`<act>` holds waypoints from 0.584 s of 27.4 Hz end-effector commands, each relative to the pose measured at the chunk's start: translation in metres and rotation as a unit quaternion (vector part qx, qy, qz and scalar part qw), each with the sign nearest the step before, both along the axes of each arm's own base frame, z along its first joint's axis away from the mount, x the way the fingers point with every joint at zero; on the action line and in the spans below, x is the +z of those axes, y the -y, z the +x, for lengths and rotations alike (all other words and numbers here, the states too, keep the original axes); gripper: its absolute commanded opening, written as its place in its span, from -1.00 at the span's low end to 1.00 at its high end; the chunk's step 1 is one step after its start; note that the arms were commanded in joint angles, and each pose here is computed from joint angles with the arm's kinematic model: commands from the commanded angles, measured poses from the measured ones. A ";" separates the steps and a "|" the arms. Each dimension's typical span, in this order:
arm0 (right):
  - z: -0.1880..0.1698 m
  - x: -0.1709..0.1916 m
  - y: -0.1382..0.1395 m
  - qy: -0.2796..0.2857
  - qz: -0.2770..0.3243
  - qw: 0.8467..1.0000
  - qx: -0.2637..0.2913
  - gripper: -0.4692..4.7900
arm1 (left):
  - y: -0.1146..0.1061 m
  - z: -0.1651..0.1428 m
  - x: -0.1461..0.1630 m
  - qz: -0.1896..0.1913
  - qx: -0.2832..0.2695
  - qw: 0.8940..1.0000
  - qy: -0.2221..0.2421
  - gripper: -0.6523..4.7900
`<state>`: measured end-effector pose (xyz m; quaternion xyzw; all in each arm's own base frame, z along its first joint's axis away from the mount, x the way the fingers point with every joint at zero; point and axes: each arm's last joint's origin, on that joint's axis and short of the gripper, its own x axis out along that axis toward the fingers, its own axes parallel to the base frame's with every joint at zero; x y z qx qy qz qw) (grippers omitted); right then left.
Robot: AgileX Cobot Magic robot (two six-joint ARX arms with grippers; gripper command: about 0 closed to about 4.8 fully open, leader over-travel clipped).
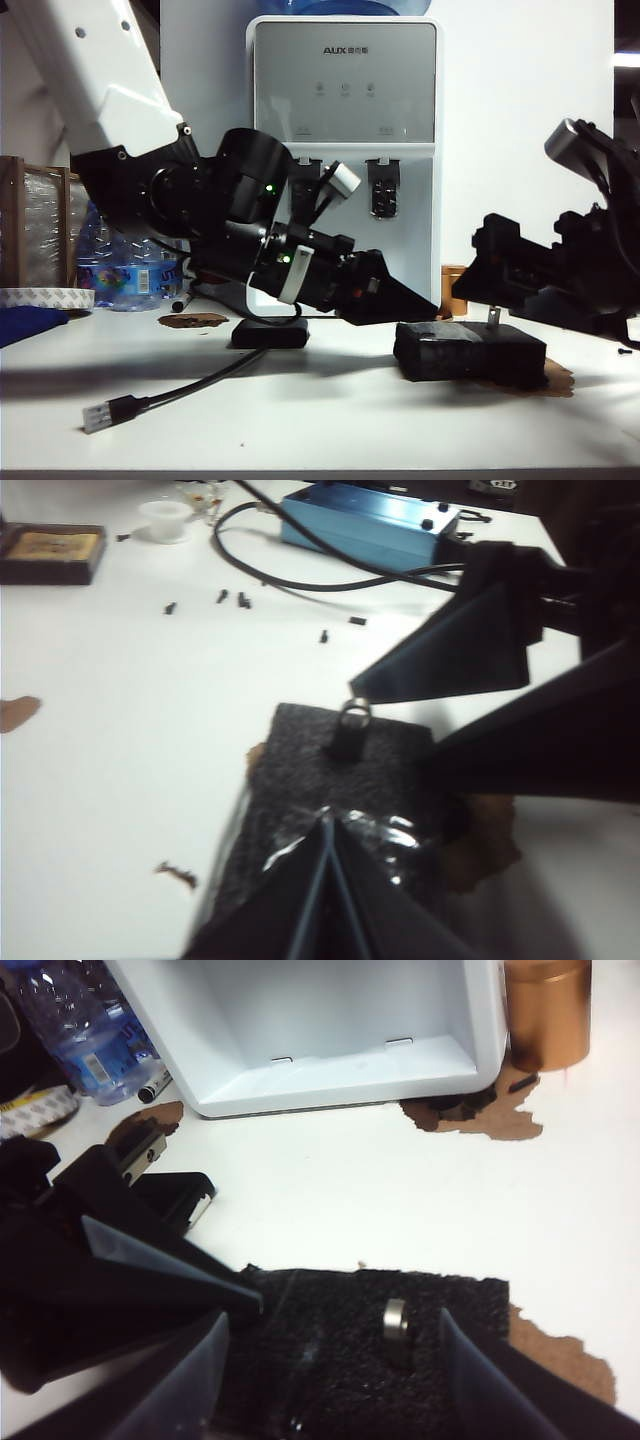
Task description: Take the USB flash drive out of the black sponge and insert it into the slot on top of the black USB adpator box.
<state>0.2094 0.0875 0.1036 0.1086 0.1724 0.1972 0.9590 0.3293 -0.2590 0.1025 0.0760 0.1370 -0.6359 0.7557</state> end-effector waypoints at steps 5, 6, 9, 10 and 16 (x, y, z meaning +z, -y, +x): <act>0.001 0.002 -0.001 0.015 -0.011 1.000 -0.001 0.26 | 0.006 -0.004 0.000 -0.004 -0.010 1.000 0.001 -0.78; 0.001 0.002 -0.001 0.015 -0.012 1.000 -0.001 0.14 | 0.006 -0.005 -0.002 -0.003 -0.010 1.000 -0.002 -0.78; 0.001 0.002 -0.001 0.017 -0.014 1.000 0.000 -0.01 | 0.006 -0.005 -0.010 0.004 -0.009 1.000 -0.010 -0.78; 0.001 0.002 -0.001 0.017 -0.014 1.000 0.000 -0.01 | 0.006 -0.005 -0.014 0.008 -0.008 1.000 -0.014 -0.78; 0.001 0.002 -0.001 0.017 -0.014 1.000 0.002 -0.83 | -0.002 0.001 -0.027 0.019 0.004 1.000 -0.025 -0.78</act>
